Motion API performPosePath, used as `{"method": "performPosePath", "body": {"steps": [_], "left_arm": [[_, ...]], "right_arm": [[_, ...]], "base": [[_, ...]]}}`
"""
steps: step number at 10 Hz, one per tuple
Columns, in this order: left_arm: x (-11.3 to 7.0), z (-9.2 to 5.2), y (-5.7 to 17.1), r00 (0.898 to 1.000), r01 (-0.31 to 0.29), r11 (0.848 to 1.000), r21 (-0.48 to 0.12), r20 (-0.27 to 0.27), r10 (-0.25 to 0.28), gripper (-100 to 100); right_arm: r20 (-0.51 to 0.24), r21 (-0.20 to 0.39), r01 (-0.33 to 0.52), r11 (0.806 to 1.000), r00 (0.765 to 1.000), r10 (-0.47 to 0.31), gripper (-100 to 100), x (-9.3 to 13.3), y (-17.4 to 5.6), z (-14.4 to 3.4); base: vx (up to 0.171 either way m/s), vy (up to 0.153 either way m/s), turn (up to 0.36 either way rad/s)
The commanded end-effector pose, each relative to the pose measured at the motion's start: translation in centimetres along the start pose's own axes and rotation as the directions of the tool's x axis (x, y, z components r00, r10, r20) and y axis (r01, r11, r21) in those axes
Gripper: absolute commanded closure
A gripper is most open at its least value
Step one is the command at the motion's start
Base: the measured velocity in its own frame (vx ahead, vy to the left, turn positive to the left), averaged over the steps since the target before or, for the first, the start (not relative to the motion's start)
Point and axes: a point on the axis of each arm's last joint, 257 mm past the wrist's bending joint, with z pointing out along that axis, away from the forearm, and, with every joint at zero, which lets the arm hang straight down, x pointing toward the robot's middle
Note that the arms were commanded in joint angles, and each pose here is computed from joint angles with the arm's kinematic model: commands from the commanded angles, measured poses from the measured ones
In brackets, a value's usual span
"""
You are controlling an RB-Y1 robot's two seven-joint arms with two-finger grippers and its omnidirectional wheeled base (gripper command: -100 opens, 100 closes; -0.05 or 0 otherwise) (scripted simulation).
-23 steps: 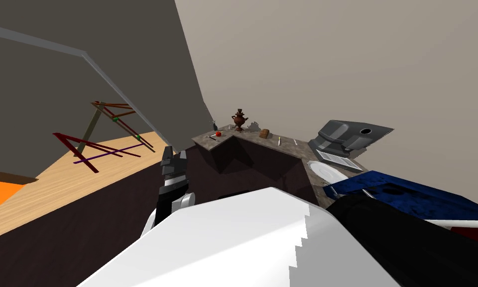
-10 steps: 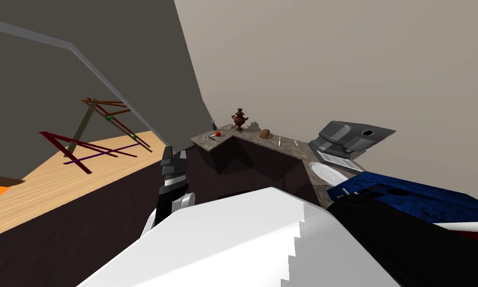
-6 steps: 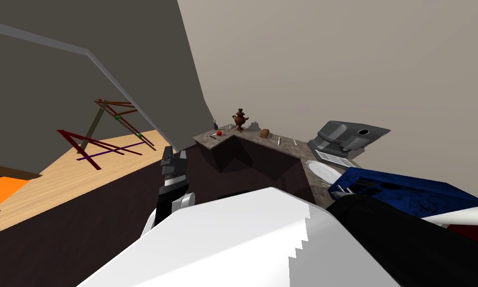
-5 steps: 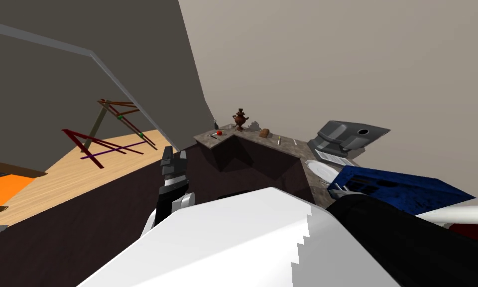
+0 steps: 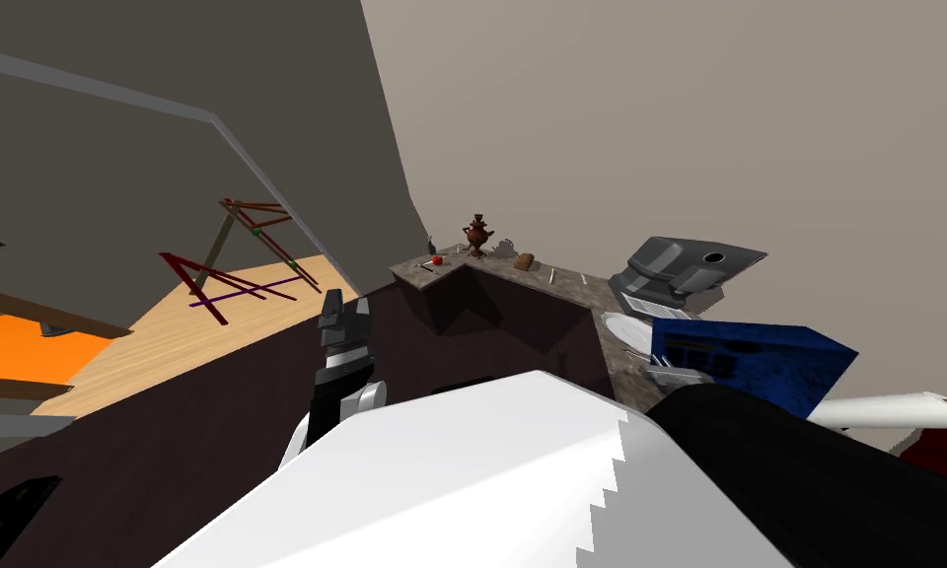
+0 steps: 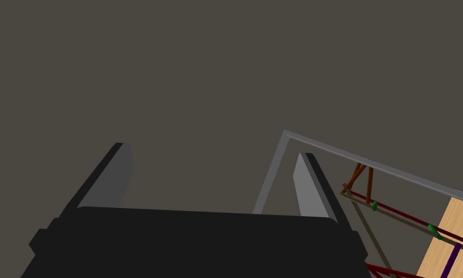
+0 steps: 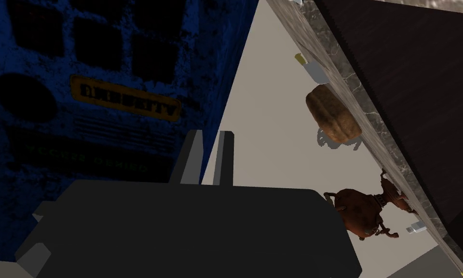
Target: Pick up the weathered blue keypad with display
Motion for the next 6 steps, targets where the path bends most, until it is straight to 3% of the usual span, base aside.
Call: {"method": "performPosePath", "body": {"steps": [1,4,5,6], "left_arm": [[0.0,0.0,0.0,1.0,0.0,1.0,0.0,0.0,0.0,0],[0.0,0.0,0.0,1.0,0.0,1.0,0.0,0.0,0.0,0],[0.0,0.0,0.0,1.0,0.0,1.0,0.0,0.0,0.0,0],[0.0,0.0,0.0,1.0,0.0,1.0,0.0,0.0,0.0,0]], "right_arm": [[-0.014,0.007,0.002,1.0,1.0,-0.002,100,-0.2,0.1,0.3],[-0.02,0.019,-0.002,1.0,1.0,0.003,100,-1.8,1.1,1.0],[-0.017,0.015,-0.003,1.0,1.0,0.003,100,-1.5,0.9,0.8],[-0.02,0.016,-0.003,1.0,1.0,0.003,0,-1.5,1.0,0.8]], "base": [[-0.115,-0.013,0.045],[-0.09,-0.004,0.032],[-0.046,-0.005,0.016],[-0.007,-0.001,-0.005]]}}
